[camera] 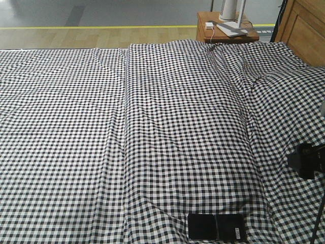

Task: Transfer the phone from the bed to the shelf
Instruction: 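Lower the right gripper toward the black phone on the bed, then close the right gripper on the black phone's edge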

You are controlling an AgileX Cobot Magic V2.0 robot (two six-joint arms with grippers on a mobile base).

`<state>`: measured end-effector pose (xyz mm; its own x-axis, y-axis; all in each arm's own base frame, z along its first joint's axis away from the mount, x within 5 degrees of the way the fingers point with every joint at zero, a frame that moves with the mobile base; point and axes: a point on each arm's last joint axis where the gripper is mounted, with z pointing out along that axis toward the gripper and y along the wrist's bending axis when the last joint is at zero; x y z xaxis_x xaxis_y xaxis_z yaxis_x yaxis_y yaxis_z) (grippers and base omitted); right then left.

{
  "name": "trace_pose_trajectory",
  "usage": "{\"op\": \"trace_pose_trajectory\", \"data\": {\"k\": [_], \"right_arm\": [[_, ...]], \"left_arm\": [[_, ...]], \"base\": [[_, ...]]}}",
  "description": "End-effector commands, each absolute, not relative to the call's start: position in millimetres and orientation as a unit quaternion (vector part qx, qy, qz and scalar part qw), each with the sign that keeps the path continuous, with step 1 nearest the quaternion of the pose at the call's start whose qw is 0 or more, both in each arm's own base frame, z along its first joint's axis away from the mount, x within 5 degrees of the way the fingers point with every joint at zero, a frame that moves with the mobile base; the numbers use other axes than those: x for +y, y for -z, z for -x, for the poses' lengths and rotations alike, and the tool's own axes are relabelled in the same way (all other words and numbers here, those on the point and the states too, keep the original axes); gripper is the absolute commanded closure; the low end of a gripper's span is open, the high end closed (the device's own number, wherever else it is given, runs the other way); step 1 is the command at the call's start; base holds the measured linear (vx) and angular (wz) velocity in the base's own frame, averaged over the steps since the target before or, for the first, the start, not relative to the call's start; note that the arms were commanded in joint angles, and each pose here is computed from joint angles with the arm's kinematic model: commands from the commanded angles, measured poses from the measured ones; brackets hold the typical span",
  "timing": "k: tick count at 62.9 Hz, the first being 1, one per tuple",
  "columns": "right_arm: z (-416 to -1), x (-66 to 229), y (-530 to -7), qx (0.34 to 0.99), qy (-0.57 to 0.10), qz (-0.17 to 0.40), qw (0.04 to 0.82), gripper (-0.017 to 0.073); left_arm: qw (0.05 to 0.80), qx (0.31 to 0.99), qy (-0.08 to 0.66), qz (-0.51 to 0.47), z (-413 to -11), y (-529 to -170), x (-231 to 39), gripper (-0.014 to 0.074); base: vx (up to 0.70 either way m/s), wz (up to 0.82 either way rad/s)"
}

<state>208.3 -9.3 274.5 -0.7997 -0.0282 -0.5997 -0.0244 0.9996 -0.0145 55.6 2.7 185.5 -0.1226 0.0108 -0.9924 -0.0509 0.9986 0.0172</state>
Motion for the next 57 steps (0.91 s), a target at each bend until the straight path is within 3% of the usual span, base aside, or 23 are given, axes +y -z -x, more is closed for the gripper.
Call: {"op": "trace_pose_trajectory", "data": {"k": [1, 26, 38, 57], "right_arm": [[-213, -11, -291, 0.932, 0.009, 0.012, 0.362, -0.0150], [-236, -19, -328, 0.929, -0.011, -0.060, 0.364, -0.0093], [-257, -64, -322, 0.934, -0.014, -0.140, 0.328, -0.0090], [-295, -118, -268, 0.945, -0.108, -0.174, 0.255, -0.0080]], "left_arm": [[0.688, 0.725, -0.022, 0.017, -56, -190, 3, 0.0592], [0.688, 0.725, -0.022, 0.017, -56, -190, 3, 0.0592], [0.688, 0.725, -0.022, 0.017, -56, -190, 3, 0.0592], [0.688, 0.725, -0.022, 0.017, -56, -190, 3, 0.0592]], "base": [[0.00, 0.00], [0.00, 0.00], [0.00, 0.00], [0.00, 0.00]]}}
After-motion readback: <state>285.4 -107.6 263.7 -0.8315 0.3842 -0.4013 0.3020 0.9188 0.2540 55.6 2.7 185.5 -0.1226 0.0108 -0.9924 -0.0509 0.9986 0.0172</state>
